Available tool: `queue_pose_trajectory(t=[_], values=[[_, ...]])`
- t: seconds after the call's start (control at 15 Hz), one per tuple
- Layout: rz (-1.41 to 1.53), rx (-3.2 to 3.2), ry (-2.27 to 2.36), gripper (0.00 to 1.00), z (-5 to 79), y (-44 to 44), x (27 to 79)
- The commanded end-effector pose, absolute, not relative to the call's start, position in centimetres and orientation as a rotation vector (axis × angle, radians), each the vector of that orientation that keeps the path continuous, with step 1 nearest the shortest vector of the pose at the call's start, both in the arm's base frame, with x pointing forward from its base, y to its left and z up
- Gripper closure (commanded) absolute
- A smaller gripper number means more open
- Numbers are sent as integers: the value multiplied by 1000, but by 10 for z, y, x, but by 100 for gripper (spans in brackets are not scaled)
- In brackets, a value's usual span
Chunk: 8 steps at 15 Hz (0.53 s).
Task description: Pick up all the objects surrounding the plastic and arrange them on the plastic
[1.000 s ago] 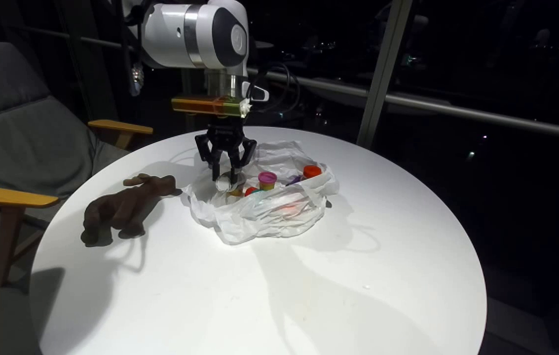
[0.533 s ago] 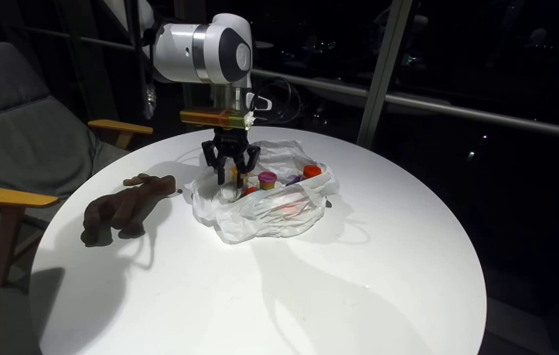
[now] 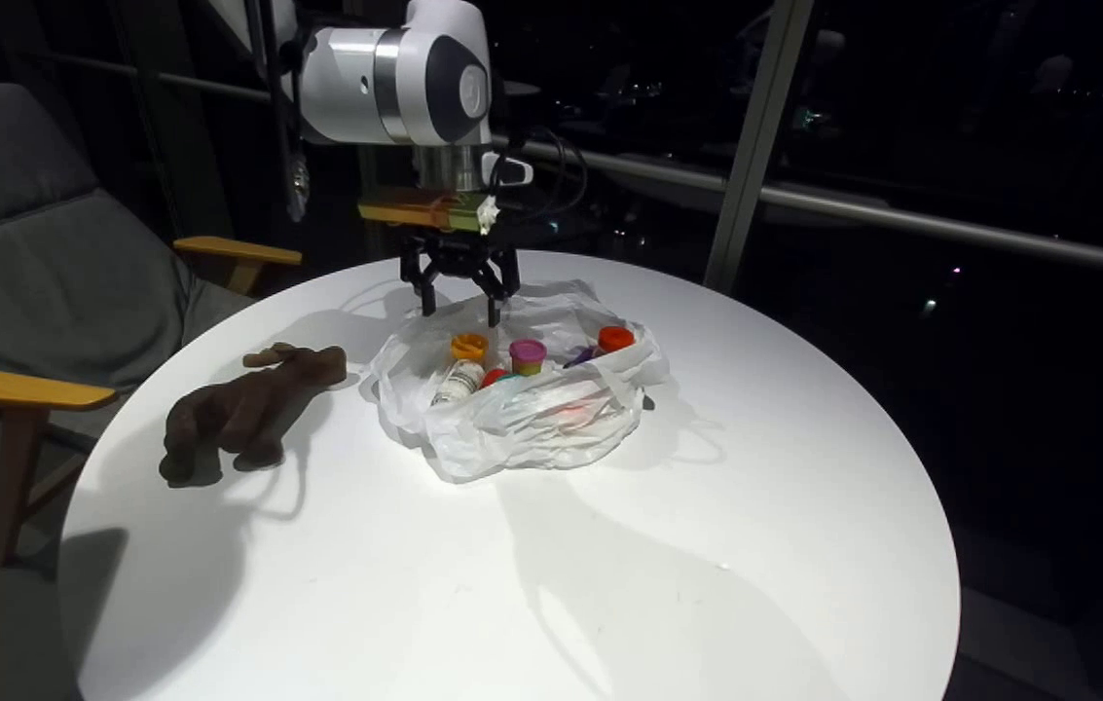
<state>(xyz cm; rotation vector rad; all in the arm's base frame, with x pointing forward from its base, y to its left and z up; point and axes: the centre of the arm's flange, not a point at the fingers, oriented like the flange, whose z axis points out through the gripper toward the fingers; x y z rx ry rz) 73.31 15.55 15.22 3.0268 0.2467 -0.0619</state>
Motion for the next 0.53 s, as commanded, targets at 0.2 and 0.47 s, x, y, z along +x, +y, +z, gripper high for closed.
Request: queue_pose_trajectory(t=[0.2,0.47], values=[[-245,3106,296,0,189,219,682],[-360,3102,450,0,175,264,628]])
